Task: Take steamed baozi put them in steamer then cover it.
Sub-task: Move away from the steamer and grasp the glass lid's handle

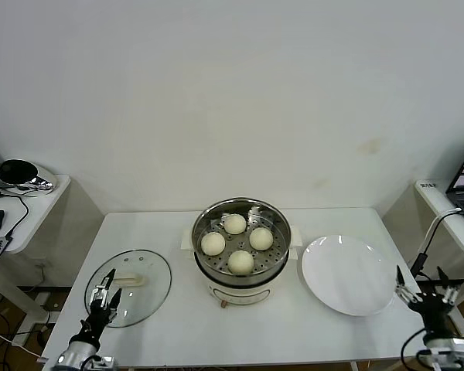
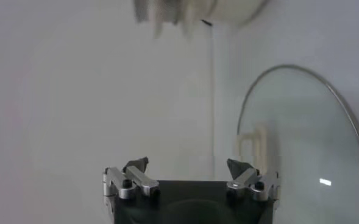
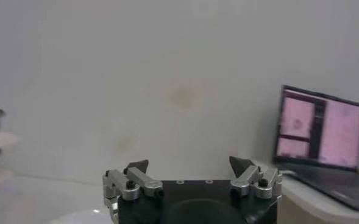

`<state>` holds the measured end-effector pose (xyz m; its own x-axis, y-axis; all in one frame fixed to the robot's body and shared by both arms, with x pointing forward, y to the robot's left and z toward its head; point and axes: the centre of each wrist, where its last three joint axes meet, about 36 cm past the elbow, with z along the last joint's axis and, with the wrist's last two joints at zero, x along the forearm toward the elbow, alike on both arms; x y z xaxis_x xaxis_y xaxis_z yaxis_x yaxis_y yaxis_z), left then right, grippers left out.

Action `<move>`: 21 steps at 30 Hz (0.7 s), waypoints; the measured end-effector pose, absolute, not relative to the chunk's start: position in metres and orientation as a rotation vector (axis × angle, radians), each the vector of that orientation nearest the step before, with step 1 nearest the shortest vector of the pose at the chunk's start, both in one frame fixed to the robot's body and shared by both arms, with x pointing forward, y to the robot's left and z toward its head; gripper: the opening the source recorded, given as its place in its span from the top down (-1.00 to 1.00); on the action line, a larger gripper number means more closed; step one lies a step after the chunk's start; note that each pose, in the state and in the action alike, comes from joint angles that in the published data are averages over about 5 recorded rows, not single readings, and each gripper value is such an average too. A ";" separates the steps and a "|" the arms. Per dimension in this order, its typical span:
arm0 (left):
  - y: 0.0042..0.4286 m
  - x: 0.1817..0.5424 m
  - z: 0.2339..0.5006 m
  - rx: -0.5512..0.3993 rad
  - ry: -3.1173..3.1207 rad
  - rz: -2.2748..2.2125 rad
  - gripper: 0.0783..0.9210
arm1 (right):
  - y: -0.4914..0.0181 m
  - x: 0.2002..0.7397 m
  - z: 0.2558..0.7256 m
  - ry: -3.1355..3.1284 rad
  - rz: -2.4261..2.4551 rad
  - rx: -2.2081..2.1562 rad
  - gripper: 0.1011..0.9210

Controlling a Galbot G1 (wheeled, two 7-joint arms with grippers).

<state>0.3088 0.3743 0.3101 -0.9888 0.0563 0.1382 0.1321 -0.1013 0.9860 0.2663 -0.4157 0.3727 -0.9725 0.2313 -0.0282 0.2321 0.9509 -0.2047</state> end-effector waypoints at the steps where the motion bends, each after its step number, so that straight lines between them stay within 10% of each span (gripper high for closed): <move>1: 0.376 0.313 0.308 -0.224 -2.059 -2.294 -0.77 | -0.417 0.263 0.373 3.100 -0.330 0.382 -0.76; 21: 0.402 0.375 0.285 -0.246 -1.945 -2.372 -0.77 | -0.425 0.236 0.359 3.126 -0.380 0.501 -0.76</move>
